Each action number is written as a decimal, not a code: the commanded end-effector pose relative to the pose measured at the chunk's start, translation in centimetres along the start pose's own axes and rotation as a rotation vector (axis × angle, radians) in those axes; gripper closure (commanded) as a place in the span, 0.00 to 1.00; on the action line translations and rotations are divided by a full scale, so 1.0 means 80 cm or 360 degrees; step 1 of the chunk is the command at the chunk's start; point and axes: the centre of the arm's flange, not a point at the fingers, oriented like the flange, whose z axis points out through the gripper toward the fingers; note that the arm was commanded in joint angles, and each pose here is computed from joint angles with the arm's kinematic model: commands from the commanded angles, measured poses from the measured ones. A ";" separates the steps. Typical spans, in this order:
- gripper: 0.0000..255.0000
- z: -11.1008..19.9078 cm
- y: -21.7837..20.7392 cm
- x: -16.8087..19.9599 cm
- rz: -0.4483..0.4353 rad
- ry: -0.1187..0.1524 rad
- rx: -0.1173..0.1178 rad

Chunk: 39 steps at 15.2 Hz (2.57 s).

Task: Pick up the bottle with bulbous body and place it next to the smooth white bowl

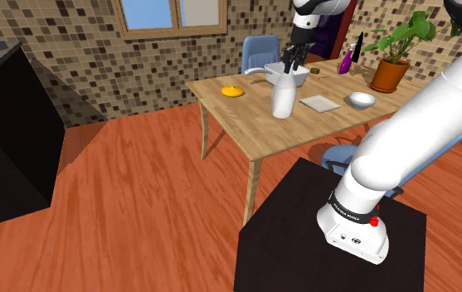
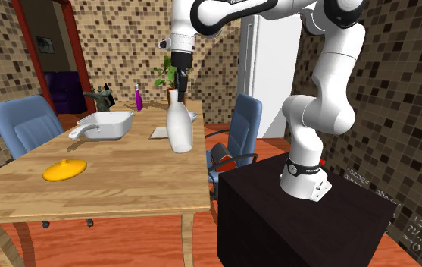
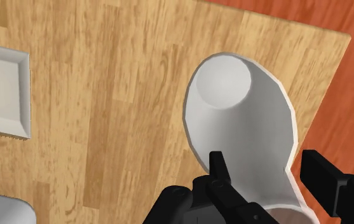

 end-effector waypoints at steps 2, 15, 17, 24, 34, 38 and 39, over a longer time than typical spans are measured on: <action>1.00 -0.021 0.001 0.003 0.0000 0.0000 0.0000; 1.00 -0.106 0.002 0.013 0.0000 0.0000 0.0000; 1.00 -0.119 0.002 0.014 0.0000 0.0000 0.0000; 1.00 -0.165 0.002 0.020 0.0000 0.0000 0.0000; 1.00 -0.231 0.003 0.027 0.0000 0.0000 0.0000; 1.00 -0.257 0.003 0.030 0.0000 0.0000 0.0000; 1.00 -0.264 0.003 0.031 0.0000 0.0000 0.0000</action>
